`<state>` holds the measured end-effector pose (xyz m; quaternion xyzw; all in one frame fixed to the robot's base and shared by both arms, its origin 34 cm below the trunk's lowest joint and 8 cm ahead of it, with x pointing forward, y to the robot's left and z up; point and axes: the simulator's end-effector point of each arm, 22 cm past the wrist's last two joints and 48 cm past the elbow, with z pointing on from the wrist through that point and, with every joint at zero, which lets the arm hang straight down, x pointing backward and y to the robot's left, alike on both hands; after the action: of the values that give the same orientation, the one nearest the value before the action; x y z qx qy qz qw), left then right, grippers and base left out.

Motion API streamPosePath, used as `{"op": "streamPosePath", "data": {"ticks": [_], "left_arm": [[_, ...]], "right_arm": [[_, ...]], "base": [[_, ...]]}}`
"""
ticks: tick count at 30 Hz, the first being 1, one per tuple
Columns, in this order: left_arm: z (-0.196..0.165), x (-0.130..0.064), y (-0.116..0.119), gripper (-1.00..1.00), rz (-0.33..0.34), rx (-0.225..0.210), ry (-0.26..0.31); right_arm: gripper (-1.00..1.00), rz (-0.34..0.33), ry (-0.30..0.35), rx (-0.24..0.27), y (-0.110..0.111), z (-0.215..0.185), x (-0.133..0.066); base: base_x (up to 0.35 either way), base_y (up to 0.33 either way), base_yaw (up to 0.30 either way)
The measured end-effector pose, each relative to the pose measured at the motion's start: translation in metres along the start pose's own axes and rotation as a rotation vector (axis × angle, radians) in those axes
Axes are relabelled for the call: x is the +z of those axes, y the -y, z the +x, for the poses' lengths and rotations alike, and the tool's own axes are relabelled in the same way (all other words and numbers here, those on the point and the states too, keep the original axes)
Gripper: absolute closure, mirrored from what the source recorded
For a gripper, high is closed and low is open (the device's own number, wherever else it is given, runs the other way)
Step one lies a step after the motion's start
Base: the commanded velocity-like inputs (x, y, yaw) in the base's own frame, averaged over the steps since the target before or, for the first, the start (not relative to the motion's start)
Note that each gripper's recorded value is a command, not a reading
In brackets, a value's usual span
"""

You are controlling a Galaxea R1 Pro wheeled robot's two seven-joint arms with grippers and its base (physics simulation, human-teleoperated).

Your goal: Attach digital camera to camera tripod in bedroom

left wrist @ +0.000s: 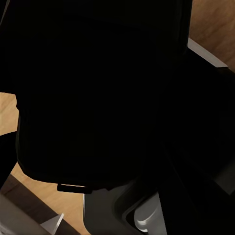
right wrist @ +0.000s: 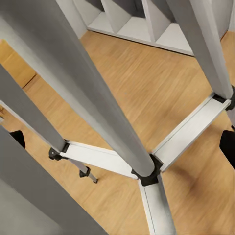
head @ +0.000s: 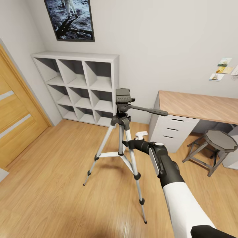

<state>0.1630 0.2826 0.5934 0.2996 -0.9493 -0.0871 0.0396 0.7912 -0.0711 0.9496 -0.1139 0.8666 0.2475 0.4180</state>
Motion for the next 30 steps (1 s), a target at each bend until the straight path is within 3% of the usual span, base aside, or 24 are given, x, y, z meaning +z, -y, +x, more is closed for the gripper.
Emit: {"op": "streamPosePath", "data": {"ticks": [4,5,21,30], "left_arm": [[0.0,0.0,0.0,1.0,0.0,0.0,0.0],[0.0,0.0,0.0,1.0,0.0,0.0,0.0],[0.0,0.0,0.0,1.0,0.0,0.0,0.0],[0.0,0.0,0.0,1.0,0.003,0.0,-0.001]], "right_arm": [[-1.0,0.0,-0.006,0.003,0.0,0.003,0.001],[1.0,0.0,-0.006,0.003,0.0,0.003,0.001],[1.0,0.003,-0.003,-0.004,0.002,0.003,0.001],[1.0,-0.001,-0.012,0.029,0.011,0.011,0.0]], "base": [[0.0,0.0,0.0],[0.0,0.0,0.0],[0.0,0.0,0.0],[0.0,0.0,0.0]]}}
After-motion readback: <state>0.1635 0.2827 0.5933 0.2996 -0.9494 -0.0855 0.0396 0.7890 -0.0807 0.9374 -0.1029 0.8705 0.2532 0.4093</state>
